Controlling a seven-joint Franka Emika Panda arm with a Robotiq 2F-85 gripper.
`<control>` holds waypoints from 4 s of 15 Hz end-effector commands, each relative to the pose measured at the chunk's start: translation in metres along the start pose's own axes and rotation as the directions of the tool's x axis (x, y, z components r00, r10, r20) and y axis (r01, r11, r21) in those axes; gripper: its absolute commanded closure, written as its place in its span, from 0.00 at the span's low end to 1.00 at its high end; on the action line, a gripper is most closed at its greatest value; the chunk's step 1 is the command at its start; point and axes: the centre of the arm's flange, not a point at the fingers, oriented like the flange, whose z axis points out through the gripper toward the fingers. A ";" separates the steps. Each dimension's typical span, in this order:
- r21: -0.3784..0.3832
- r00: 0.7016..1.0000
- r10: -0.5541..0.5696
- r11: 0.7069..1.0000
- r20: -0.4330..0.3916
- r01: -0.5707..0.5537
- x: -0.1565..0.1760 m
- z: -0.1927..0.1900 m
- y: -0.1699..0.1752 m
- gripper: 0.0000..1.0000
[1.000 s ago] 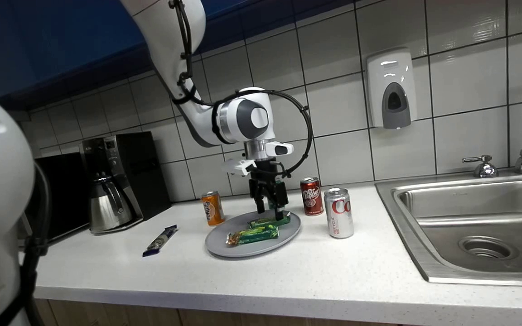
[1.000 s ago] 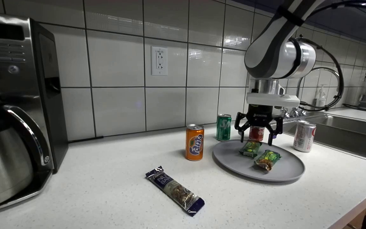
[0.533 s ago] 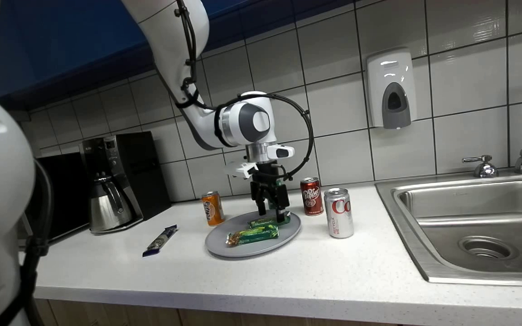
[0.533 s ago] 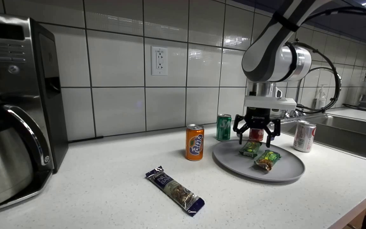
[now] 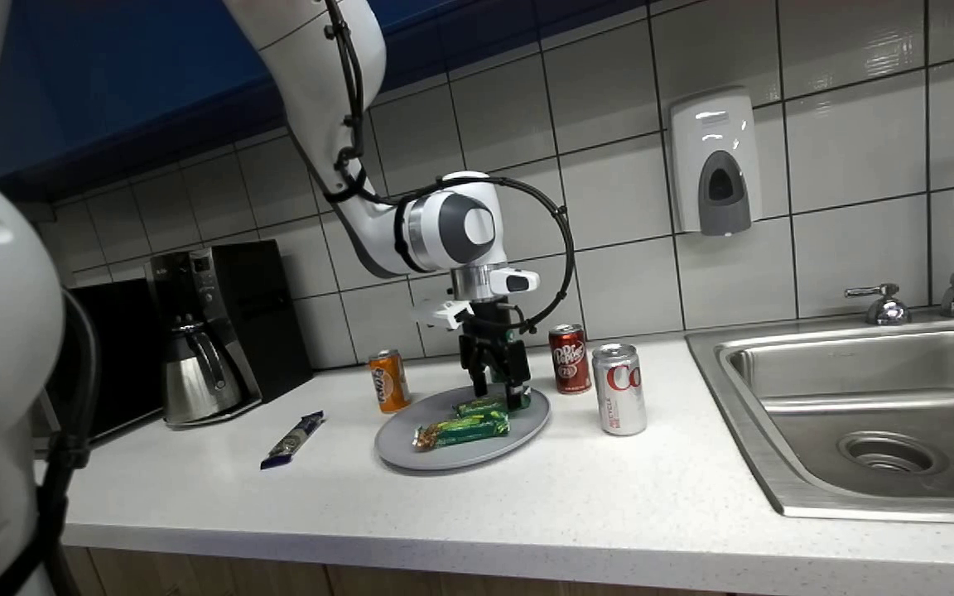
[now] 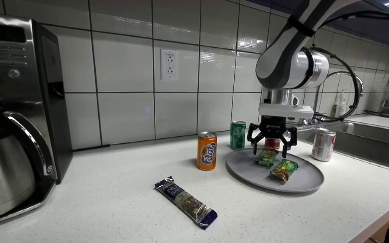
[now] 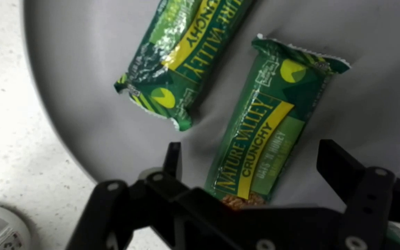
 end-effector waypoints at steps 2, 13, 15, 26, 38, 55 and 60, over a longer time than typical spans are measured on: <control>-0.013 1.000 0.015 1.000 0.004 -0.015 0.004 0.000 -0.004 0.25; -0.004 1.000 0.000 1.000 -0.002 0.000 -0.001 -0.007 -0.007 0.83; 0.002 1.000 -0.011 1.000 -0.010 0.011 -0.004 -0.013 -0.010 0.83; 0.028 0.992 -0.112 0.993 -0.050 0.113 -0.030 -0.047 -0.044 0.83; 0.032 0.972 -0.232 0.972 -0.032 0.232 -0.036 -0.059 -0.073 0.83; 0.000 0.879 -0.476 0.879 0.030 0.476 -0.006 -0.085 -0.105 0.83; 0.005 0.822 -0.567 0.823 0.056 0.568 0.006 -0.077 -0.114 0.83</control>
